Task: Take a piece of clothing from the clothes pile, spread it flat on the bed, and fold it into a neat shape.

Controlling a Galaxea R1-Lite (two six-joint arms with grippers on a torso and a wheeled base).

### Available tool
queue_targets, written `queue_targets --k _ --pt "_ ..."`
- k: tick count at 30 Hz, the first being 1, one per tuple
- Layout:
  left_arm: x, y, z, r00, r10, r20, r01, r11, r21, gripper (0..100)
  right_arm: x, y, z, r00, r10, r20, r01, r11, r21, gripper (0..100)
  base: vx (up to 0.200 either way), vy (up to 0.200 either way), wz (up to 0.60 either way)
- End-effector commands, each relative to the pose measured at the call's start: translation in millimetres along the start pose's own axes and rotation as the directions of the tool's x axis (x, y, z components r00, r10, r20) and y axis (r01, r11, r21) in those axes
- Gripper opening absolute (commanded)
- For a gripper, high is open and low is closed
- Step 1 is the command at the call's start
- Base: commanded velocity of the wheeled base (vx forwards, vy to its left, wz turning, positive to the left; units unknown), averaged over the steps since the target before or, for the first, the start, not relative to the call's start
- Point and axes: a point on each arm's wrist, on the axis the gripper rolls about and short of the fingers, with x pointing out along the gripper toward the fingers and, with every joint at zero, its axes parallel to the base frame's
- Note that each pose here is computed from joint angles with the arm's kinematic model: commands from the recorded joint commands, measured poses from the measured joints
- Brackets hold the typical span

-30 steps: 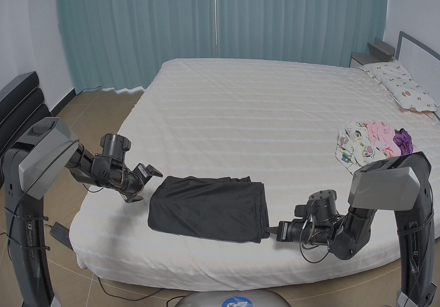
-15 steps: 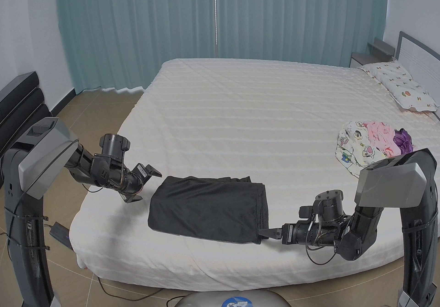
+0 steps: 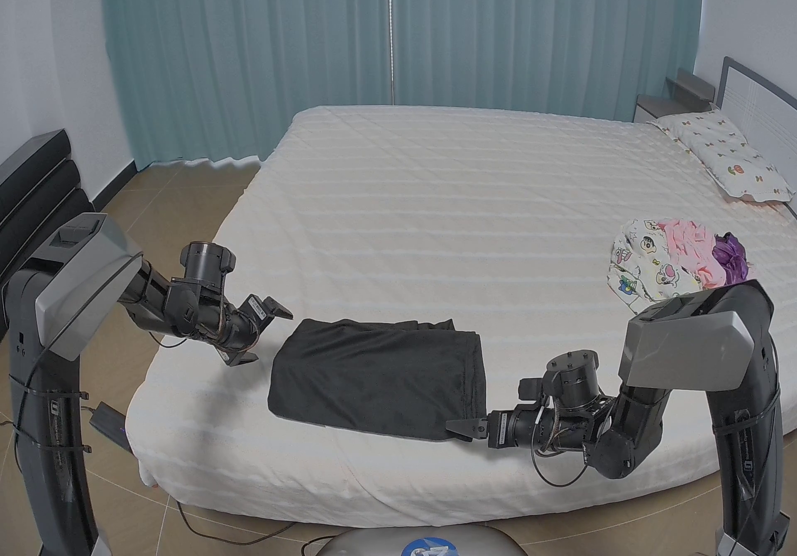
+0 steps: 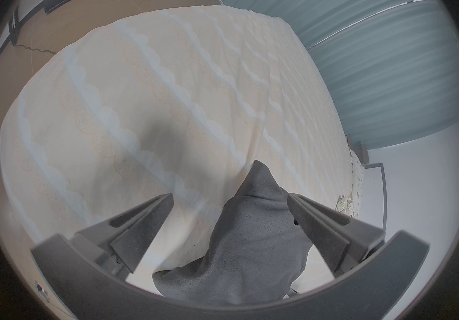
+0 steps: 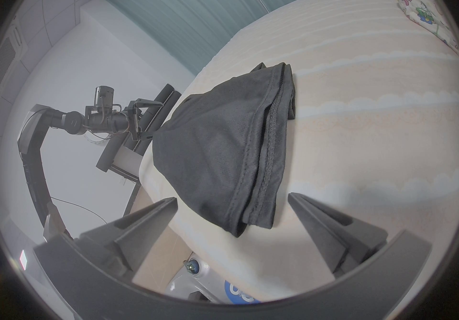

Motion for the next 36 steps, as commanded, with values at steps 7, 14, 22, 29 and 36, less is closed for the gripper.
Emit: queue_targets --k 7,14,22,29,36 --pt "1.4 1.8 -0.1 1.000 0.005 -0.002 -0.005 1.000 -0.002 100 -8.8 -3.2 -7.3 0.999 -0.048 -0.016 0.048 0.999 0.000 0 0.000 0.000 0.00" --pt "1.0 1.8 -0.3 1.000 0.006 -0.003 -0.006 1.000 -0.004 100 -25.4 -2.3 -8.7 0.998 -0.063 -0.027 0.064 0.998 0.008 0 0.000 0.000 0.00" --pt "0.3 1.3 -0.2 1.000 0.010 -0.007 -0.011 1.000 -0.020 100 -24.4 -7.4 -10.9 0.996 -0.081 -0.046 0.080 0.997 -0.014 100 0.000 0.000 0.00" --pt "0.3 1.3 -0.2 1.000 0.010 -0.007 -0.011 1.000 -0.020 100 -25.0 -3.9 24.5 0.994 -0.030 0.105 0.031 0.999 -0.009 100 0.000 0.000 0.00" --pt "-1.1 1.2 -0.5 1.000 0.009 -0.008 -0.010 1.000 -0.026 100 -0.2 -10.5 68.1 0.965 -0.002 0.261 -0.031 0.992 0.122 100 0.000 0.000 0.00"
